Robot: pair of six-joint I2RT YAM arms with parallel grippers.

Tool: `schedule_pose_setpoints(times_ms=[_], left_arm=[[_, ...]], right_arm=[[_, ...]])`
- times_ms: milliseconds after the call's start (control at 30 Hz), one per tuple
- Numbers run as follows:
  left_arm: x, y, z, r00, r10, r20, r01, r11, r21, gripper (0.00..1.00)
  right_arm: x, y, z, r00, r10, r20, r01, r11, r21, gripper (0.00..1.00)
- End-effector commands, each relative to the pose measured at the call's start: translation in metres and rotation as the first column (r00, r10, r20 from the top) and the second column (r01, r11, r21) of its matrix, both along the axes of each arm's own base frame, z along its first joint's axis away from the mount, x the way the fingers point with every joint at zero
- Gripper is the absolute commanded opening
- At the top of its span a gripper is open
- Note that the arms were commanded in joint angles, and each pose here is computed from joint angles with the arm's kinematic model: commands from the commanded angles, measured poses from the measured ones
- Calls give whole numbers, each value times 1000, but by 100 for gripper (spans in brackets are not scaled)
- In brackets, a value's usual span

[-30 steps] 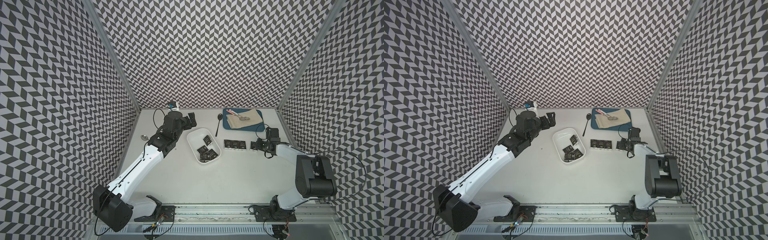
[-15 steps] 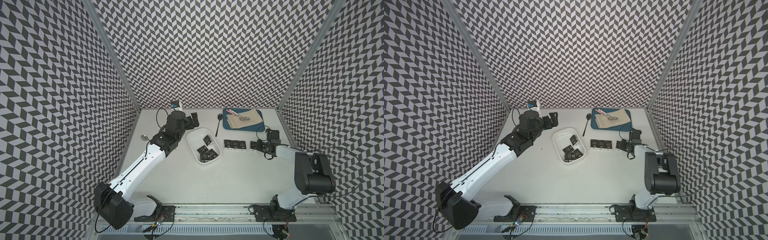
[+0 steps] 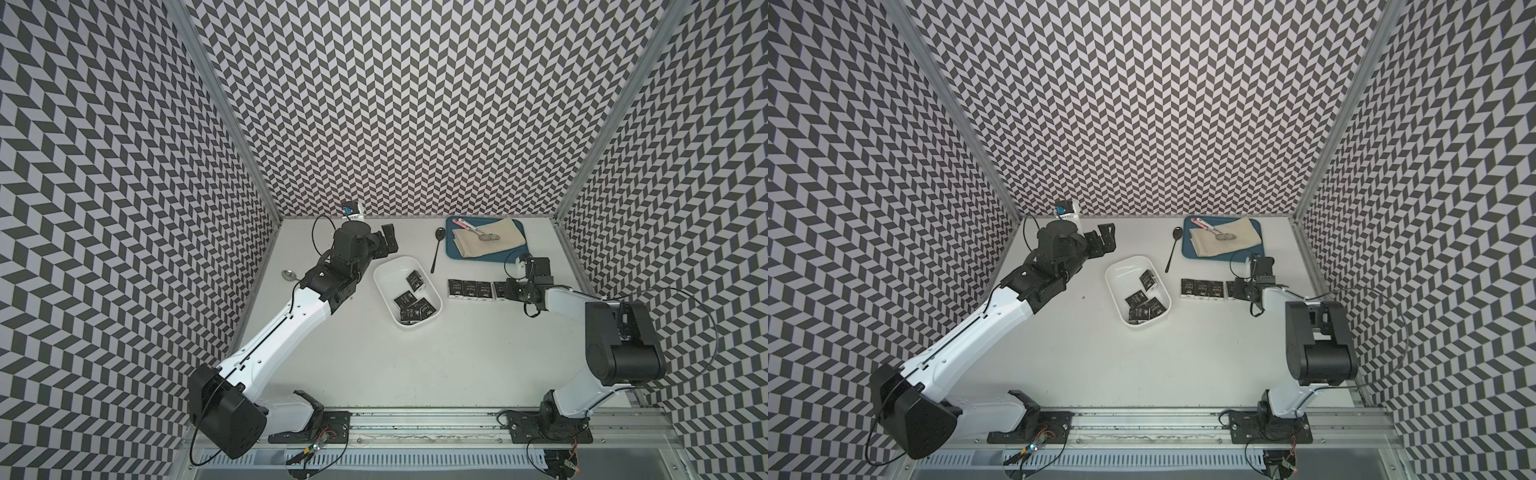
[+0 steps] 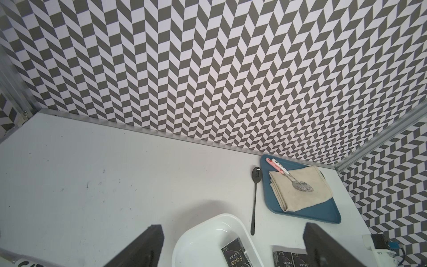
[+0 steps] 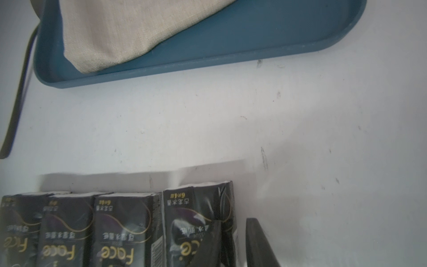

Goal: Take the pocket tissues out of the storage box
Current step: Place the pocket tissues at the center of the board.

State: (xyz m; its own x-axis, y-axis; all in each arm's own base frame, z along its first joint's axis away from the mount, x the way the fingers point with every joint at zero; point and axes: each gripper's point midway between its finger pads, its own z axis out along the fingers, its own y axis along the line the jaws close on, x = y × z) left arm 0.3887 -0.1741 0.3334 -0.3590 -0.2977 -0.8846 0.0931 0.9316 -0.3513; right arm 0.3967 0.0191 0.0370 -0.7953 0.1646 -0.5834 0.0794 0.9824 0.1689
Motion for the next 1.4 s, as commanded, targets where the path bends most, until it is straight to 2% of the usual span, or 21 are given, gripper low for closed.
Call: schedule_pose_setpoints(times_ms=[0, 667, 833, 1000, 1133, 1233, 1367], left_arm=[[-2, 1, 17, 999, 0, 38, 0, 1000, -5, 99], [-4, 1, 17, 999, 3, 39, -3, 1000, -4, 99], [-5, 2, 19, 999, 8, 43, -7, 1000, -4, 99], [-6, 3, 18, 999, 10, 40, -11, 1000, 4, 99], [-7, 6, 14, 999, 21, 35, -22, 1000, 13, 99], [-8, 8, 9, 999, 25, 27, -26, 1000, 18, 99], [-9, 11, 0, 999, 36, 13, -37, 999, 27, 99]], right_arm=[[-2, 3, -8, 999, 26, -24, -27, 999, -40, 24], [1, 15, -4, 1000, 1, -25, -1, 1000, 30, 24], [12, 15, 27, 998, -31, 50, 29, 998, 49, 27], [26, 20, 85, 984, -47, 170, 31, 995, 97, 29], [25, 43, 137, 956, 4, 295, -44, 991, 127, 31], [19, 77, 160, 932, 94, 349, -146, 981, 126, 34], [4, 145, 172, 881, 279, 383, -369, 911, 184, 37]])
